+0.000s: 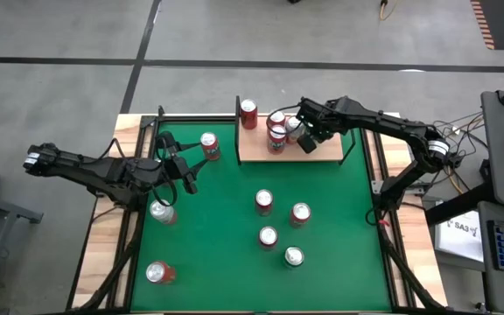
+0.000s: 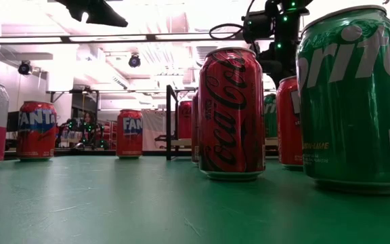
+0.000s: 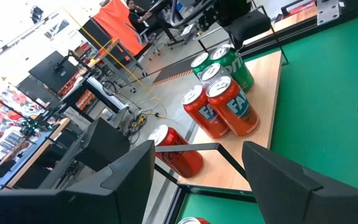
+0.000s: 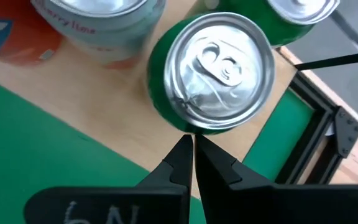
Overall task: Place canned beverage on shelf
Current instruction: Put the green soda can on the shelf aligned with the other green soda can
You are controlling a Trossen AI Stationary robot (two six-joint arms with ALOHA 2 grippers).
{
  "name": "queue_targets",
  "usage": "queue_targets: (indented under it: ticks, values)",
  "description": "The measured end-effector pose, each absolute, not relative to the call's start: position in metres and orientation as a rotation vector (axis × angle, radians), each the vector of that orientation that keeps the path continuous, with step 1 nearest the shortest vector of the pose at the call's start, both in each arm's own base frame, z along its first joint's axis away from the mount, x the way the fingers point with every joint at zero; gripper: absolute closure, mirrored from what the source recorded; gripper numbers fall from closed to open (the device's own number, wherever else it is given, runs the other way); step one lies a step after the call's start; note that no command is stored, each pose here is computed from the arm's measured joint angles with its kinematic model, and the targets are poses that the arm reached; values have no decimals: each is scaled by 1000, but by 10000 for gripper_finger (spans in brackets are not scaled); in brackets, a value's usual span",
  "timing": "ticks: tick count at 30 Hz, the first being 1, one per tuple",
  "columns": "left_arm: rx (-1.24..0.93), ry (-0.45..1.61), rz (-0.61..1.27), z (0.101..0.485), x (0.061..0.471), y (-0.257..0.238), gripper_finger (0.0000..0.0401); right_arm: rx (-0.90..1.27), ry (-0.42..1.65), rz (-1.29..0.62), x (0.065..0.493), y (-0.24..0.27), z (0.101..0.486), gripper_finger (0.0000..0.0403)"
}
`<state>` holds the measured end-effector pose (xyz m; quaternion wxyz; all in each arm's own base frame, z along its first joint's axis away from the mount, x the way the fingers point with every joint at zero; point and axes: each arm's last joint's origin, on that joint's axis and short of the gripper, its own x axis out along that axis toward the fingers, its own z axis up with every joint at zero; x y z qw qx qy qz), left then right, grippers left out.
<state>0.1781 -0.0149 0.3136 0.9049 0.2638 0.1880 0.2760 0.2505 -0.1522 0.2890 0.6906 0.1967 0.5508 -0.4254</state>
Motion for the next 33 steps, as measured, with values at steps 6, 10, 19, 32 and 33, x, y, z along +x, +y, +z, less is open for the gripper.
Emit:
queue_targets:
  ticks: [6, 10, 19, 32, 33]
  values:
    - [545, 388, 570, 314, 178, -15, 175, 429, 1204, -948, 253, -154, 290, 394]
    - [545, 389, 570, 314, 178, -15, 175, 446, 1218, -943, 251, -153, 290, 394]
    - [545, 389, 570, 314, 178, -15, 175, 521, 1145, -903, 252, -150, 312, 394]
    - [545, 389, 570, 314, 178, -15, 175, 459, 906, -923, 270, -172, 329, 394]
    - [545, 389, 570, 314, 178, -15, 175, 457, 919, -930, 272, -173, 325, 394]
